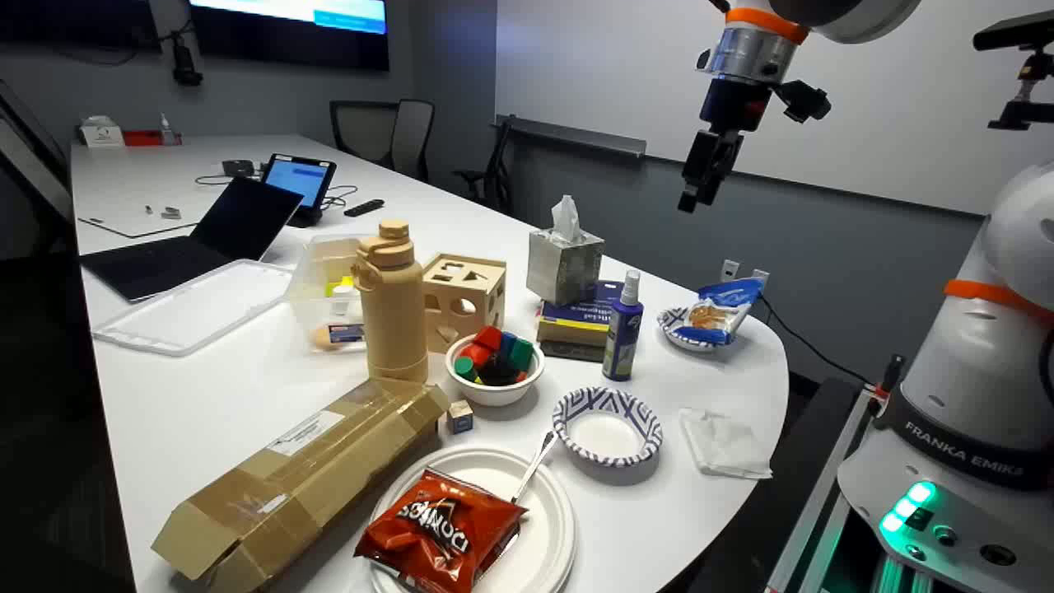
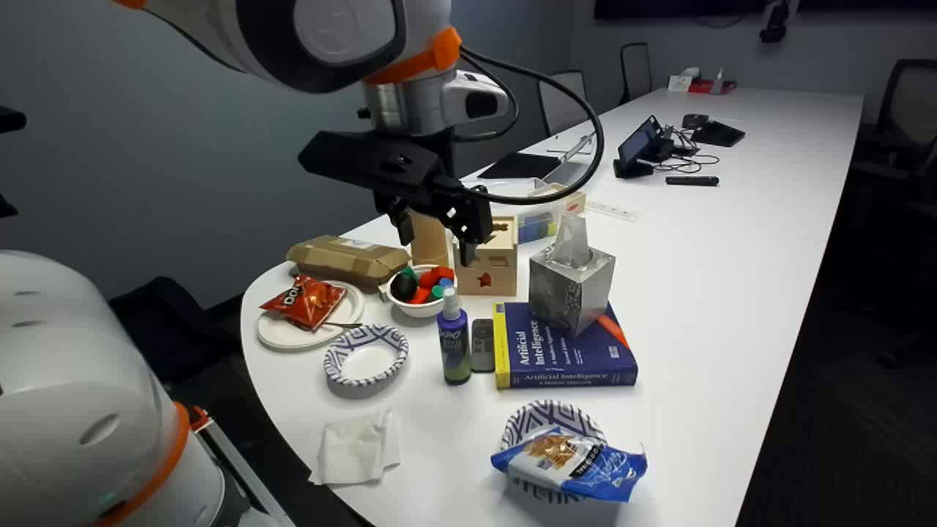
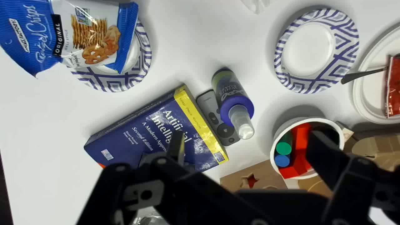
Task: Remove the lid from the white and blue bottle, move the white and blue packet to the bowl on the left then place the red packet in the bowl on the right.
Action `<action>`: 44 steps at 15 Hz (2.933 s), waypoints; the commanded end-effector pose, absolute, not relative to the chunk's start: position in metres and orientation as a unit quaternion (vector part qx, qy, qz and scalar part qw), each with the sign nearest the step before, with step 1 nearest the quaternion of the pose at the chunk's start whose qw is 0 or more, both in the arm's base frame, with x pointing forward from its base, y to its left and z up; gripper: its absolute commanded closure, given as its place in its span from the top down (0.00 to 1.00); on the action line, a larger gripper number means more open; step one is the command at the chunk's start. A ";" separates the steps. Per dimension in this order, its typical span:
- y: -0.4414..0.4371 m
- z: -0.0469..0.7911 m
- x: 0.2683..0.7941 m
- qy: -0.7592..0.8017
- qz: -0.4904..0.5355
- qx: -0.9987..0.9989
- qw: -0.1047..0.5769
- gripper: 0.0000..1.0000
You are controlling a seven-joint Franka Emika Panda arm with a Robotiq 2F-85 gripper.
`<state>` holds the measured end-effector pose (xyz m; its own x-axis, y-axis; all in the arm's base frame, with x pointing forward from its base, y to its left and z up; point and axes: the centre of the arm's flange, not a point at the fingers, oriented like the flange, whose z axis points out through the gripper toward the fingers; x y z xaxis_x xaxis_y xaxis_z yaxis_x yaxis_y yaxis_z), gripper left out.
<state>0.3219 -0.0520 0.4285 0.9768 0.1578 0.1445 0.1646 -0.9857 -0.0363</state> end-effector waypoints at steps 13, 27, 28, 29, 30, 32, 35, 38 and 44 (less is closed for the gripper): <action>0.009 0.356 0.375 -0.051 -0.048 -0.997 -0.011 1.00; 0.005 0.319 0.387 -0.029 -0.054 -0.998 -0.004 0.72; 0.006 0.320 0.387 -0.028 -0.054 -0.998 -0.004 0.66; 0.006 0.320 0.387 -0.027 -0.055 -0.998 -0.005 0.56; 0.006 0.320 0.387 -0.026 -0.055 -0.998 -0.005 0.49; 0.007 0.321 0.387 -0.026 -0.055 -0.998 -0.005 0.33; 0.008 0.322 0.387 -0.023 -0.056 -0.998 -0.006 0.11; 0.007 0.322 0.387 -0.019 -0.057 -0.998 -0.007 0.06; 0.006 0.339 0.390 -0.024 -0.065 -0.998 -0.009 0.06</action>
<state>0.3877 0.0068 0.3224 0.9937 0.0532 0.0987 0.0522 -0.9985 0.0134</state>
